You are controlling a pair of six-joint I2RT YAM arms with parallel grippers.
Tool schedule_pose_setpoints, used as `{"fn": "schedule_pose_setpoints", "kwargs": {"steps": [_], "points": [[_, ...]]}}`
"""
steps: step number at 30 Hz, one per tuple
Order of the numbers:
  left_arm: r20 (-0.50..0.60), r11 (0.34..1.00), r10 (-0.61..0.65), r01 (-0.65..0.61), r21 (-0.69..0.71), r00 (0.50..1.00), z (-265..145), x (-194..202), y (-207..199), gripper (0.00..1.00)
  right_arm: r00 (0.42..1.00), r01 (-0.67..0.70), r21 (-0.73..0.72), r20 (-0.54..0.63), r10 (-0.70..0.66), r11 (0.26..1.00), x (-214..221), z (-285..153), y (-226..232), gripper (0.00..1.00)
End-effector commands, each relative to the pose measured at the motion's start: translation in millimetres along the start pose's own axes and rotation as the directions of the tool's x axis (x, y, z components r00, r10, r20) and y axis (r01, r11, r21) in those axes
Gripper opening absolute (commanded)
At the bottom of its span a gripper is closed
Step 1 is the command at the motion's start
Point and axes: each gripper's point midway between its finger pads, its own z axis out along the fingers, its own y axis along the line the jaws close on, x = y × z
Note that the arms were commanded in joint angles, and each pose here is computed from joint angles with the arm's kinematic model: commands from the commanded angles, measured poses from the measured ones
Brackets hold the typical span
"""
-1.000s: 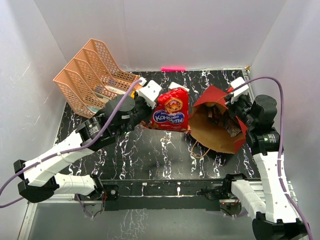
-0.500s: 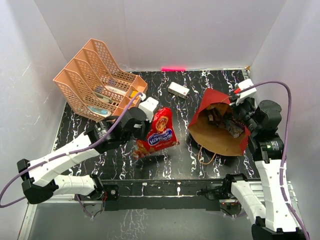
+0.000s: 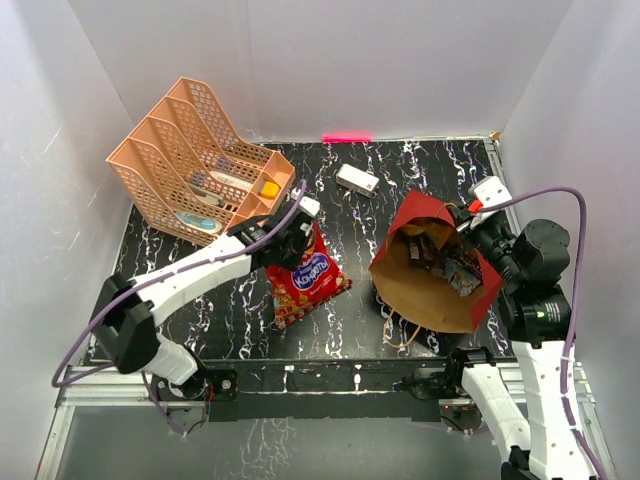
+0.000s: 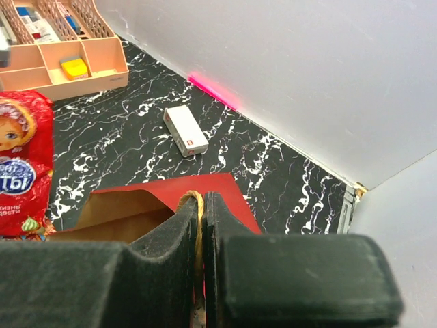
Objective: Take the snacks out of the paper bag
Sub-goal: Place the snack at the center of the board.
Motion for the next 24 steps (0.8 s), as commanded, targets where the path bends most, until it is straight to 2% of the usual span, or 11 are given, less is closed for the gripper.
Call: {"fn": "schedule_pose_setpoints", "kwargs": {"steps": [1,3,5,8,10,13,15,17,20,22,24], "points": [[0.070,0.998,-0.011,0.015,-0.060,0.998,25.8,-33.2,22.1,0.29,0.993,0.024,0.039,0.112,-0.029,0.999,-37.3,-7.6,-8.9,0.08],[0.067,0.996,-0.016,0.022,-0.092,0.998,23.7,-49.4,26.1,0.25,0.991,0.002,0.056,0.131,-0.010,0.998,-43.4,-10.4,-11.3,0.08],[0.133,0.993,-0.063,0.076,-0.090,0.989,8.5,-70.4,27.6,0.41,0.989,-0.008,0.039,0.146,0.002,0.999,-49.0,-11.6,-8.5,0.08],[0.264,0.983,-0.148,0.170,-0.063,0.953,-21.6,-93.6,32.8,0.80,0.990,-0.019,0.014,0.137,0.017,1.000,-46.6,-10.3,-4.1,0.08],[0.327,0.968,-0.207,0.241,-0.065,0.922,-40.2,-99.5,41.7,0.89,0.992,-0.036,0.025,0.120,0.033,0.999,-41.9,-9.4,-5.5,0.08],[0.412,0.946,-0.289,0.325,-0.019,0.864,-68.4,-103.5,49.3,0.92,0.992,-0.044,0.014,0.121,0.042,0.999,-40.3,-9.4,-2.7,0.08],[0.457,0.942,-0.330,0.320,0.102,0.826,-86.7,-110.2,37.6,0.91,0.990,-0.043,0.003,0.134,0.042,0.999,-43.0,-10.4,-0.3,0.08],[0.489,0.921,-0.357,0.214,0.326,0.796,-112.4,-117.1,4.3,0.89,0.989,-0.043,-0.007,0.143,0.044,0.999,-46.1,-10.9,1.0,0.08],[0.530,0.824,-0.380,0.017,0.567,0.758,-144.4,-120.2,-43.8,0.86,0.987,-0.054,-0.013,0.148,0.055,0.998,-51.1,-10.0,0.4,0.08],[0.571,0.762,-0.354,-0.126,0.635,0.741,-159.1,-116.6,-76.7,0.85,0.986,-0.085,-0.013,0.143,0.086,0.996,-54.8,-9.2,-1.3,0.08],[0.610,0.729,-0.312,-0.228,0.645,0.729,-167.5,-108.2,-104.0,0.83,0.982,-0.125,-0.021,0.140,0.127,0.992,-59.3,-6.6,-2.1,0.08]]}}
